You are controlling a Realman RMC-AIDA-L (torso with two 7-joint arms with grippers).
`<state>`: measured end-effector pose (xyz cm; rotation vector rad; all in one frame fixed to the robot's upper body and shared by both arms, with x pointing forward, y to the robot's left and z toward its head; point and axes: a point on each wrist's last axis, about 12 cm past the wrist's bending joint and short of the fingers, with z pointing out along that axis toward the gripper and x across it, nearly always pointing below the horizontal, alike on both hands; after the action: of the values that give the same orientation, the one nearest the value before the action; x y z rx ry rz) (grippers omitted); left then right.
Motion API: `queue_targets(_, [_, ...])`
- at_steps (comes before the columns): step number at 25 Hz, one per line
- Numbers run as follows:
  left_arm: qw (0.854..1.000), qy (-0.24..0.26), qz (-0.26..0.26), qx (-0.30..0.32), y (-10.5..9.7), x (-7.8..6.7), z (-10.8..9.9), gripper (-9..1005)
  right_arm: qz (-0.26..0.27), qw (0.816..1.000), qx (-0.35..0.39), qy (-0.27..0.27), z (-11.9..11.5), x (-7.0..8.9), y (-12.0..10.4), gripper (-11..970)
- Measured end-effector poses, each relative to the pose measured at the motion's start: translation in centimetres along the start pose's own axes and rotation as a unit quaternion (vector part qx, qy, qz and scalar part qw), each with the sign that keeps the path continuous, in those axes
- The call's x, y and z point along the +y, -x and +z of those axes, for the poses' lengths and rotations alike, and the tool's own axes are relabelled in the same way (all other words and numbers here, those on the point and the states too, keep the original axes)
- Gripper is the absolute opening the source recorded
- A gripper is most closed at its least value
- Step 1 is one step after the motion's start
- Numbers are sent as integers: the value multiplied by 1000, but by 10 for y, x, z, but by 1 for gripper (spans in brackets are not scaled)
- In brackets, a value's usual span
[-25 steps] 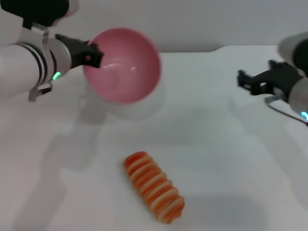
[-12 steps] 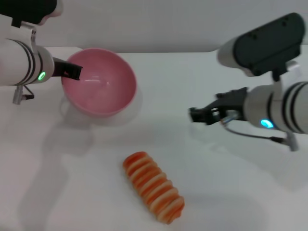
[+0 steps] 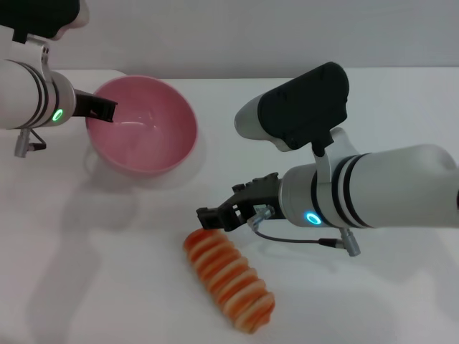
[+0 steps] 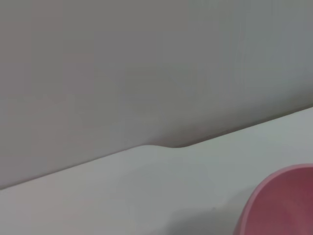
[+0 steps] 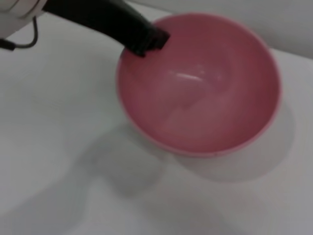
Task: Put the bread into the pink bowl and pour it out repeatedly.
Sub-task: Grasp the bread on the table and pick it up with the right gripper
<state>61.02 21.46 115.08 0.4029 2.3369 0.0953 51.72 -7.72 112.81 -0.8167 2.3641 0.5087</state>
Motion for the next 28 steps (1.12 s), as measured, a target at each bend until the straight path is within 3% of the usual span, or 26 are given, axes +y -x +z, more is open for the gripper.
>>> queue_targets(18, [1000,-1,10,-6,5,-4,1,41,26,999,28,34,37,2,-20,731])
queue_targets(28, [1000,-1,10,-12,6,-5,1,41,30,997,61,46,58,-8,-27,730])
